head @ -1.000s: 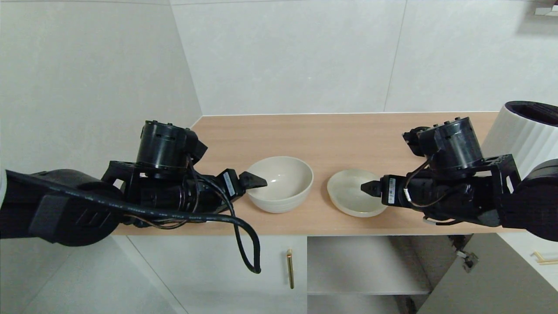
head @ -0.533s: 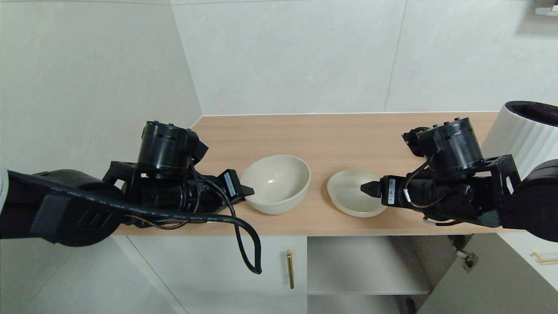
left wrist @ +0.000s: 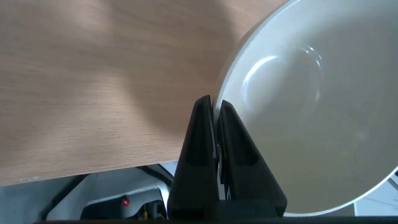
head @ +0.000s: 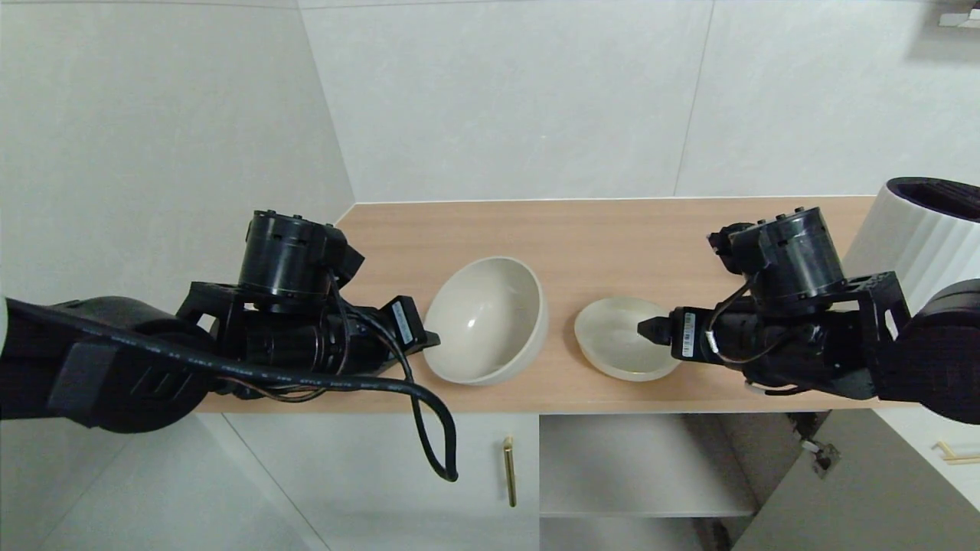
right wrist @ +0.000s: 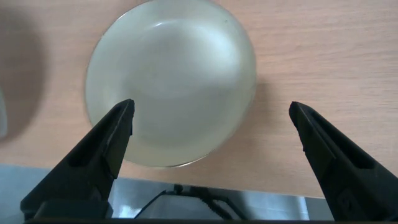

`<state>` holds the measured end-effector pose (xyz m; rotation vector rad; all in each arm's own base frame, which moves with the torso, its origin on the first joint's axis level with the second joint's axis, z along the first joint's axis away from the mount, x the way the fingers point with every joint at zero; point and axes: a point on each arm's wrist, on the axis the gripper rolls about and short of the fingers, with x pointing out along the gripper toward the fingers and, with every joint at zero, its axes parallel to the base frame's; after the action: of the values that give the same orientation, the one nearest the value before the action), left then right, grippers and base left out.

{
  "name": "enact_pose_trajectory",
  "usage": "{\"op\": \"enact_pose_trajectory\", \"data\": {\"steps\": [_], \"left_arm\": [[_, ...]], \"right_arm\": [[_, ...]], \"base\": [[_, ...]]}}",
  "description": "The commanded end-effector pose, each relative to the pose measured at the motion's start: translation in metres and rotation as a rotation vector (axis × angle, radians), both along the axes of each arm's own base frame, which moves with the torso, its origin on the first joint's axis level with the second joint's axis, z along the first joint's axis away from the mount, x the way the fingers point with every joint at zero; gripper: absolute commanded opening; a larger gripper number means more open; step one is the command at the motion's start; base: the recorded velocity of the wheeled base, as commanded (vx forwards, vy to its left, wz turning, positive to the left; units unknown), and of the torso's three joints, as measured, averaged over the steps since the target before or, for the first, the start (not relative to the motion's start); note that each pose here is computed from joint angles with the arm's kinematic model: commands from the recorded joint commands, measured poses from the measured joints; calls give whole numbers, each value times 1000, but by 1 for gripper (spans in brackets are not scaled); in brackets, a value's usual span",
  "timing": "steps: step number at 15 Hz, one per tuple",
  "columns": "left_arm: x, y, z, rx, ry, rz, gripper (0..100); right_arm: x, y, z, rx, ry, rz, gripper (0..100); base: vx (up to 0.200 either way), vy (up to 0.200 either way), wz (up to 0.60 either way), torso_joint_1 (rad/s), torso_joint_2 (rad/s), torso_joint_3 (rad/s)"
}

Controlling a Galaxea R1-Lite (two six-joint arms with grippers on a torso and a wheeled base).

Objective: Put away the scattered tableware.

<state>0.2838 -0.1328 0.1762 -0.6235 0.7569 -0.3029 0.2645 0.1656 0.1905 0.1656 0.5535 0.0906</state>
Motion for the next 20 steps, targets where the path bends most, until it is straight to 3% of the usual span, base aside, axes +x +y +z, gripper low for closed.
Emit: {"op": "enact_pose_trajectory", "data": {"steps": [1,15,16,20], "left_arm": [[-1,1,2,-4,-7,2,0],[-3,2,7,-9,-18,2,0],[-3,2,7,-9,-18,2,0],[-3,2,7,-9,-18,3,0]], "right_arm": [[7,4,-6,-30,0,-37,100],[20,8,-24,-89,29,-82,100],[20,8,-24,-89,29,-82,0],[17,7,-24,-101,47,-79,0]], "base": [[0,0,0,0,0,0],[0,0,0,0,0,0],[0,0,0,0,0,0],[0,0,0,0,0,0]]}}
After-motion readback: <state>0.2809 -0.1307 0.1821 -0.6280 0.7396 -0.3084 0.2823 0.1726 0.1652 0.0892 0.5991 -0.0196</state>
